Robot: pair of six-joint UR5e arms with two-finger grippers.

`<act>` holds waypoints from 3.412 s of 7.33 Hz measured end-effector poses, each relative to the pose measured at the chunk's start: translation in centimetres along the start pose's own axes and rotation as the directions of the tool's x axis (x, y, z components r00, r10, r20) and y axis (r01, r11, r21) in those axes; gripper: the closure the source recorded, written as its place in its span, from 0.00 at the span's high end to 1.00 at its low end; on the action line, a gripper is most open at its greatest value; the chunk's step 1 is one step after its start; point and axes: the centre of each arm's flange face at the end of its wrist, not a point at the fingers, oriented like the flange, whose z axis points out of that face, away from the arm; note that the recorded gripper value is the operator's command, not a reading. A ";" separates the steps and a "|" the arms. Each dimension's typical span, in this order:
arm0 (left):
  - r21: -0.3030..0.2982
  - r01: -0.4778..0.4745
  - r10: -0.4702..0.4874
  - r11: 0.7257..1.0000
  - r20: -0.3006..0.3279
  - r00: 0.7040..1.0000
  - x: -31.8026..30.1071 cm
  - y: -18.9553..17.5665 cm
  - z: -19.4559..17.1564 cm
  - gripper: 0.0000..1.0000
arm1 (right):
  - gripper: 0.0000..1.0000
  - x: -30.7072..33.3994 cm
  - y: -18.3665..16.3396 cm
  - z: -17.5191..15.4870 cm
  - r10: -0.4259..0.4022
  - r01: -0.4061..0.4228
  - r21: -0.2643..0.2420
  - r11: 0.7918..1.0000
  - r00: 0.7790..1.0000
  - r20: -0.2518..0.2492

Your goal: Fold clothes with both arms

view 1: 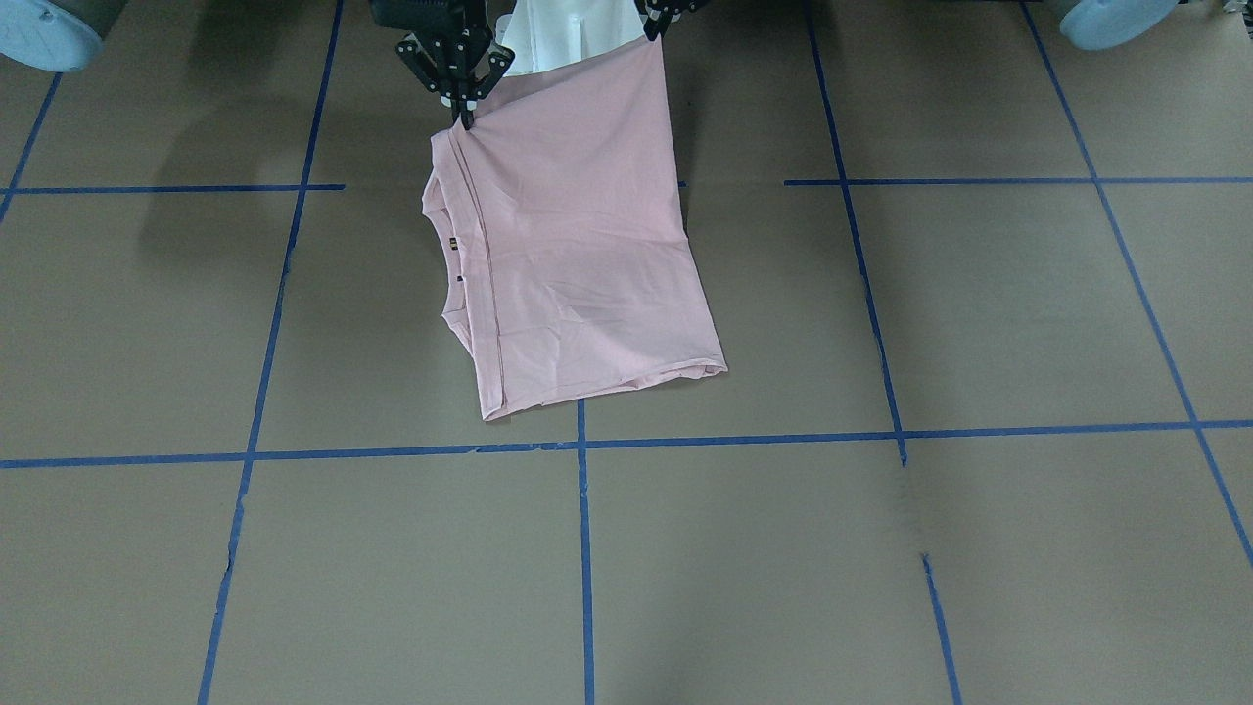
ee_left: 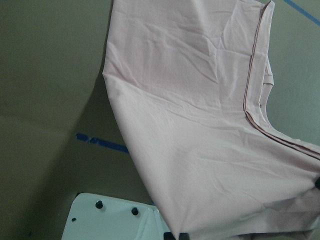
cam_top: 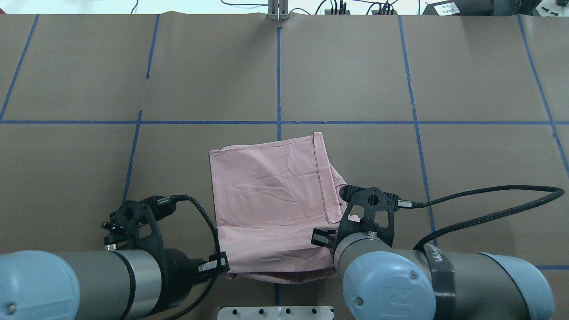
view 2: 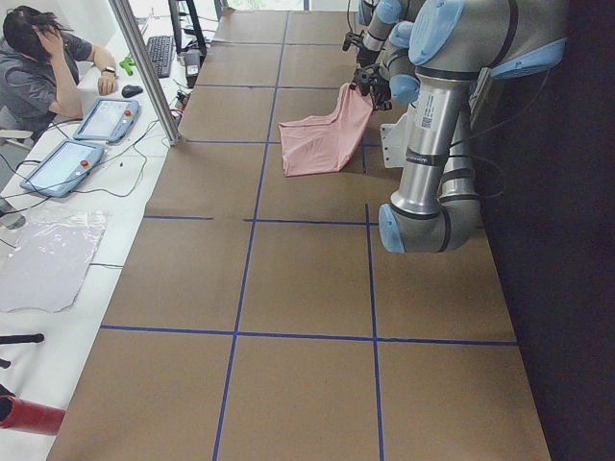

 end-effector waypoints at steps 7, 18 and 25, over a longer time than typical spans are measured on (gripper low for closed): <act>0.197 -0.124 0.104 0.973 0.109 0.989 1.0 -14.9 8.8 0.00 | 0.00 -6.6 -11.3 11.0 0.014 -0.012 0.112 0.994 1.000 -0.012; 0.080 -0.657 0.629 0.750 0.225 0.745 -10.3 -37.5 3.9 1.00 | 1.00 2.1 -39.5 19.0 -0.296 0.299 -0.104 0.949 0.954 0.042; -0.095 -0.712 0.692 0.696 0.355 0.629 -44.9 -48.2 -16.4 1.00 | 1.00 59.1 -49.6 11.5 -0.490 0.470 -0.242 0.849 0.871 -0.024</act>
